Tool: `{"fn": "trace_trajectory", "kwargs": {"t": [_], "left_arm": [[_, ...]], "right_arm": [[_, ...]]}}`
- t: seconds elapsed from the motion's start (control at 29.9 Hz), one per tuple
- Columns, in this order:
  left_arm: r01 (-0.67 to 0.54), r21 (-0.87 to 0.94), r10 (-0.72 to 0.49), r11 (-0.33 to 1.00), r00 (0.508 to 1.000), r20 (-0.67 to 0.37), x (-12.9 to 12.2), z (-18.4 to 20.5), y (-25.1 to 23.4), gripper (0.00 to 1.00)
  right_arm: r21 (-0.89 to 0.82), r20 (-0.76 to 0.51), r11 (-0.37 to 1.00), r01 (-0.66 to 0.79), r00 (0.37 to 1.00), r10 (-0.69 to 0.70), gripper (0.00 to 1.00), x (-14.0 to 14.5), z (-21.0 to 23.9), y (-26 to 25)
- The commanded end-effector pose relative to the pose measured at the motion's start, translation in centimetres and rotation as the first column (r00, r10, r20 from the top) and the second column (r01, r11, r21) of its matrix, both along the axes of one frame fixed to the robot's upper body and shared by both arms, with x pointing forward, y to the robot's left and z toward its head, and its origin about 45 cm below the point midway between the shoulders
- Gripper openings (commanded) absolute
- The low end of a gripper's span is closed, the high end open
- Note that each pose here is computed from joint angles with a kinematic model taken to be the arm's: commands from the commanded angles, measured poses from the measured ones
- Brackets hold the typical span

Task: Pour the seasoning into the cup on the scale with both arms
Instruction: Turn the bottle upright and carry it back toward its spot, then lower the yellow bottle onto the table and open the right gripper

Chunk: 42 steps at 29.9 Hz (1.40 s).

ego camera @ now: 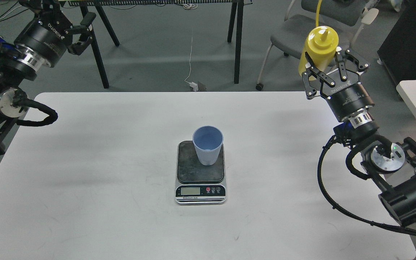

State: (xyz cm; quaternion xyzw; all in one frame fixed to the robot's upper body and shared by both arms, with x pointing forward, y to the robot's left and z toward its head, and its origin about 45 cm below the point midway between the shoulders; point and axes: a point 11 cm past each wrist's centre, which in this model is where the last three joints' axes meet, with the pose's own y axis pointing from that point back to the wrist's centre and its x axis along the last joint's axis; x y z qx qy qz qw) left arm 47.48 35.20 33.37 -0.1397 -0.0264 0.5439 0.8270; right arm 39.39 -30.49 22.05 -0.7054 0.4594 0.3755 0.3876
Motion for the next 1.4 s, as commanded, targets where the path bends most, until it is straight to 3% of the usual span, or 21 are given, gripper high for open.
{"fn": "trace_trajectory", "kwargs": {"t": [0.0,0.37,0.77,1.14,1.37], "left_arm": [[-0.009,0.004,0.01,1.0,1.0,-0.009,0.0,-0.4,0.3,0.99],[-0.024,0.005,0.024,1.0,0.998,-0.053,-0.7,-2.6,0.9,0.99],[-0.032,0.013,0.033,0.999,0.998,-0.061,-0.9,-2.9,1.4,0.99],[-0.034,0.015,0.035,0.999,0.997,-0.067,-1.0,-3.2,1.5,0.99],[-0.035,0.015,0.036,0.999,0.997,-0.072,-1.1,-3.4,1.5,0.99]], "right_arm": [[0.024,-0.068,0.996,0.09,0.994,-0.088,0.29,-2.5,-3.0,-3.0],[0.078,-0.22,0.973,0.217,0.956,-0.195,0.29,-7.3,-9.3,-4.4],[0.248,-0.297,0.919,0.307,0.927,-0.229,0.29,-8.0,-12.1,-0.5],[0.181,-0.403,0.91,0.374,0.872,-0.278,0.35,-9.8,-16.3,-1.5],[0.183,-0.398,0.912,0.366,0.876,-0.271,0.4,-9.6,-16.1,-1.2]]}}
